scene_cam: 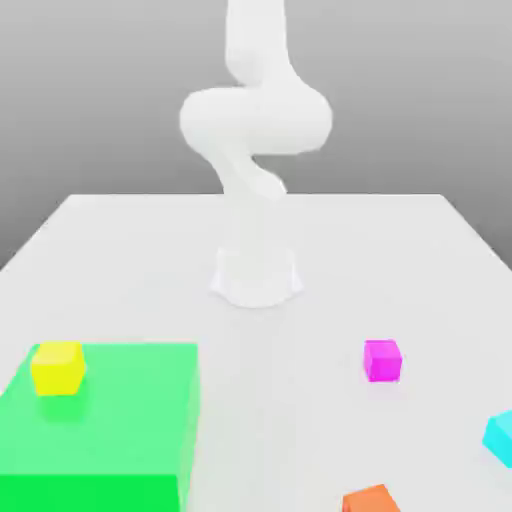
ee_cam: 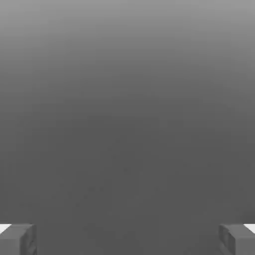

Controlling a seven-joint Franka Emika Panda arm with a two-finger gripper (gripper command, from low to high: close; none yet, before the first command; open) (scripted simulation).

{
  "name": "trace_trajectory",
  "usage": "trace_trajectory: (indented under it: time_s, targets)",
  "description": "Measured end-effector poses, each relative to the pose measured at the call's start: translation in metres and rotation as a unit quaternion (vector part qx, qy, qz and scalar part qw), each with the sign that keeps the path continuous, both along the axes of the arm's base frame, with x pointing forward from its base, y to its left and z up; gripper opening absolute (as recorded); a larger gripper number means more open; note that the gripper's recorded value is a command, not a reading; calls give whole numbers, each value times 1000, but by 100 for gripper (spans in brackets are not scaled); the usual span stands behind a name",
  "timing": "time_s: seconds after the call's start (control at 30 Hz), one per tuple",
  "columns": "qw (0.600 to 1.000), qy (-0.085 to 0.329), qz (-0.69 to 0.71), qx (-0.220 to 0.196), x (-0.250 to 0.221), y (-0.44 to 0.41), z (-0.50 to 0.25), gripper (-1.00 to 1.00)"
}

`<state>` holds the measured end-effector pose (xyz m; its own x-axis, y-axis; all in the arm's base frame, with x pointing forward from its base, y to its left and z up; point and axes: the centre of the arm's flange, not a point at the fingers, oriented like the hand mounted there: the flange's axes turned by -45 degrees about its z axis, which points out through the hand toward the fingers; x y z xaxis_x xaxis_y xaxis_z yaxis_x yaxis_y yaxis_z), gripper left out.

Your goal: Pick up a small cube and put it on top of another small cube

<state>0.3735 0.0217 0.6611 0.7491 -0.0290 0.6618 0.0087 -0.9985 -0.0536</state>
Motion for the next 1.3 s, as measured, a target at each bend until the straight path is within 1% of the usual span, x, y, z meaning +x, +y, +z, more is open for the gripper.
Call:
trace_trajectory:
  time_s: [0.13,0.2,0.3,0.43,0.53,0.63,0.7,0.93,0.97,1.17,1.3]
  targets:
    - [997,75,16,29,31,49,-99,0]
    - [993,112,22,37,35,74,-149,0]
    - [984,168,28,41,27,111,-224,0]
    - [969,244,31,30,-10,154,-325,0]
    - [955,295,29,10,-54,172,-393,0]
    - [941,337,24,-19,-103,177,-449,0]
    - [936,349,21,-30,-119,176,-472,0]
    - [934,354,21,-31,-125,176,-526,0]
    - [934,354,21,-31,-126,176,-533,-100]
    - [935,354,21,-31,-126,176,-536,-100]
    - [935,353,22,-31,-124,177,-515,-100]
